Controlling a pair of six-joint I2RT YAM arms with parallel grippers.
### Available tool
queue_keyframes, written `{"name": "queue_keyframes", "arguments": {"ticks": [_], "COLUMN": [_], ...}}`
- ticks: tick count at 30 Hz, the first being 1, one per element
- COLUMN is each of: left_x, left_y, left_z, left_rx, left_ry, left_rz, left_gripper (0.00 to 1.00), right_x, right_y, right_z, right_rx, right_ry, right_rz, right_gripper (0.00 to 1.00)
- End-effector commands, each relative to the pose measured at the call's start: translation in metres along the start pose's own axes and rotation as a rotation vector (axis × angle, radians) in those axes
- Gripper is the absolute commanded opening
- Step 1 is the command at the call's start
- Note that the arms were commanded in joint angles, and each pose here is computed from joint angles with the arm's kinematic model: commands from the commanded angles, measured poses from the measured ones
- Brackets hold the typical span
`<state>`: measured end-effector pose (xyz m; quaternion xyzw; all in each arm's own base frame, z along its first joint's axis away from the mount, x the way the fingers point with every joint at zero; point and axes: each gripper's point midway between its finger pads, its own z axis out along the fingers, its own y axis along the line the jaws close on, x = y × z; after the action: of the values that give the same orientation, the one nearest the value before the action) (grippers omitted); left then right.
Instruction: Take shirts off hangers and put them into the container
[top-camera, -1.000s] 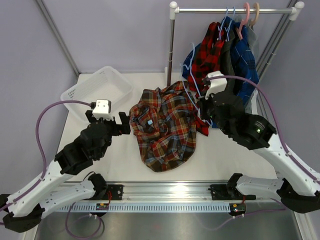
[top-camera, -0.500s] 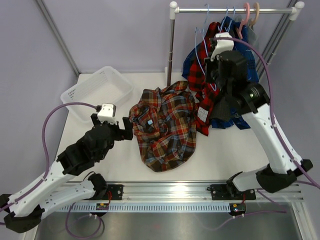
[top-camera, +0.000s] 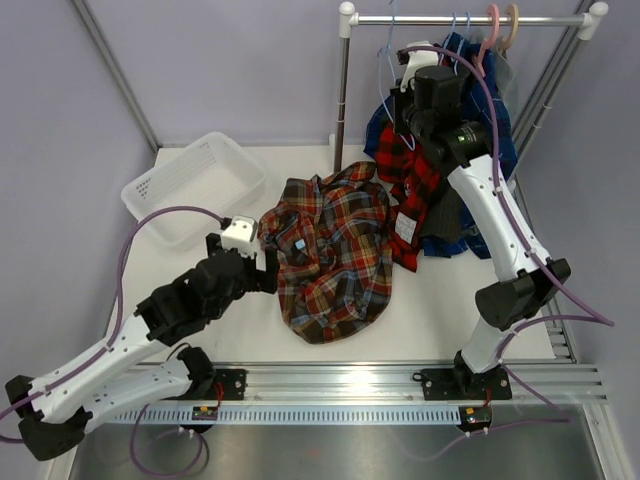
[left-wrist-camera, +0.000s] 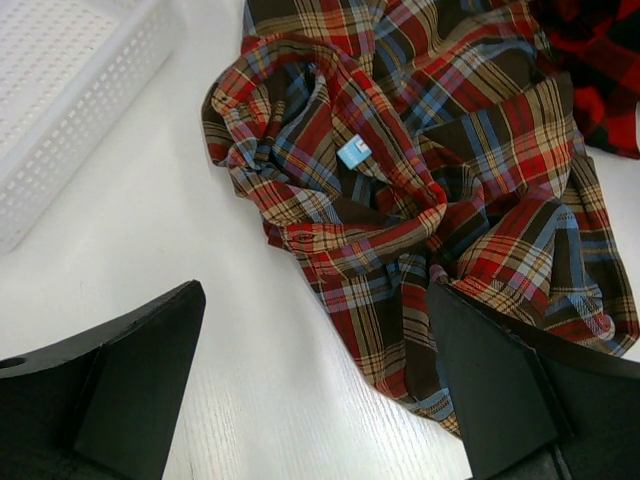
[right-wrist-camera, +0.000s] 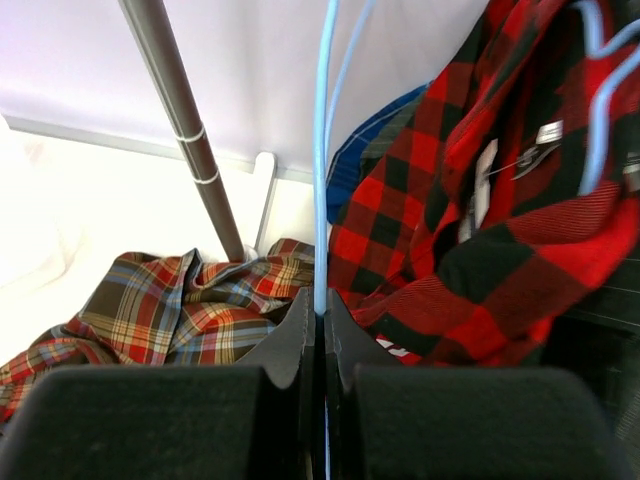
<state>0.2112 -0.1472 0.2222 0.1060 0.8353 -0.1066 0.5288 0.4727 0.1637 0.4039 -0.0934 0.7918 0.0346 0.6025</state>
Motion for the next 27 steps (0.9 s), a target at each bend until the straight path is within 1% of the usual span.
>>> {"name": "queue_keyframes", "arguments": {"ticks": [1,2,3,5,6,8,9,10,11,13,14,15,16,17,19,20,22,23,24,25,26,27], "left_x": [0.003,0.007,0.009,0.011,0.014,0.016,0.021,0.022,0.02,0.025,0.026,0.02,0.026,0.028,0.021,0.032,0.033,0.046,0.049,0.049,0.062,0.063], "left_y": [-0.016,-0.019,-0.024,-0.031,-0.037,-0.044,-0.049,-0.053,-0.057,-0.068,-0.072,-0.081,-0.086,-0.097,-0.113,-0.125,-0.139,-0.144,-0.146,-0.15,-0.151,-0.146], "left_z": [0.005,0.009,0.01,0.012,0.015,0.016,0.02,0.021,0.022,0.027,0.029,0.029,0.036,0.036,0.043,0.049,0.059,0.069,0.075,0.083,0.095,0.103], "left_rx": [0.067,0.073,0.095,0.116,0.139,0.164,0.181,0.191,0.201,0.216,0.219,0.223,0.209,0.228,0.242,0.248,0.254,0.234,0.215,0.203,0.17,0.119], "left_ry": [0.023,0.045,0.061,0.083,0.106,0.127,0.153,0.165,0.169,0.198,0.206,0.194,0.22,0.225,0.202,0.227,0.223,0.255,0.255,0.243,0.268,0.253], "left_rz": [0.005,0.016,0.019,0.026,0.032,0.041,0.049,0.051,0.053,0.075,0.086,0.098,0.119,0.136,0.139,0.153,0.15,0.153,0.151,0.138,0.149,0.154], "left_gripper": [0.99,0.99,0.99,0.99,0.99,0.99,0.99,0.99,0.99,0.99,0.99,0.99,0.99,0.99,0.99,0.99,0.99,0.99,0.99,0.99,0.99,0.99], "right_x": [-0.006,-0.005,0.009,0.013,0.025,0.024,0.031,0.031,0.024,0.024,0.017,0.019,0.018,0.012,0.017,0.019,0.023,0.017,0.029,0.032,0.038,0.041], "right_y": [0.006,0.007,0.009,0.011,0.011,0.01,0.01,0.009,0.006,0.006,0.003,0.002,0.002,-0.001,-0.003,-0.007,-0.008,-0.011,-0.011,-0.011,-0.012,-0.012], "right_z": [0.003,0.003,0.008,0.008,0.009,0.003,0.003,-0.001,-0.011,-0.02,-0.033,-0.037,-0.044,-0.058,-0.069,-0.082,-0.096,-0.114,-0.117,-0.125,-0.139,-0.145], "right_rx": [-0.04,-0.042,-0.043,-0.051,-0.051,-0.049,-0.049,-0.049,-0.05,-0.056,-0.057,-0.058,-0.063,-0.063,-0.068,-0.067,-0.069,-0.073,-0.074,-0.084,-0.093,-0.103], "right_ry": [-0.036,-0.042,-0.013,-0.014,0.008,-0.002,0.012,0.007,-0.013,-0.021,-0.043,-0.039,-0.045,-0.061,-0.055,-0.061,-0.068,-0.1,-0.082,-0.088,-0.099,-0.104], "right_rz": [-0.003,0.01,0.01,0.026,0.028,0.039,0.039,0.04,0.048,0.05,0.058,0.057,0.058,0.062,0.06,0.061,0.093,0.115,0.122,0.135,0.153,0.159], "right_gripper": [0.0,0.0,0.0,0.0,0.0,0.09,0.15,0.23,0.45,0.74,0.91,0.97,0.99,1.0,1.0,0.99,0.99,1.0,1.0,1.0,0.99,1.0]}}
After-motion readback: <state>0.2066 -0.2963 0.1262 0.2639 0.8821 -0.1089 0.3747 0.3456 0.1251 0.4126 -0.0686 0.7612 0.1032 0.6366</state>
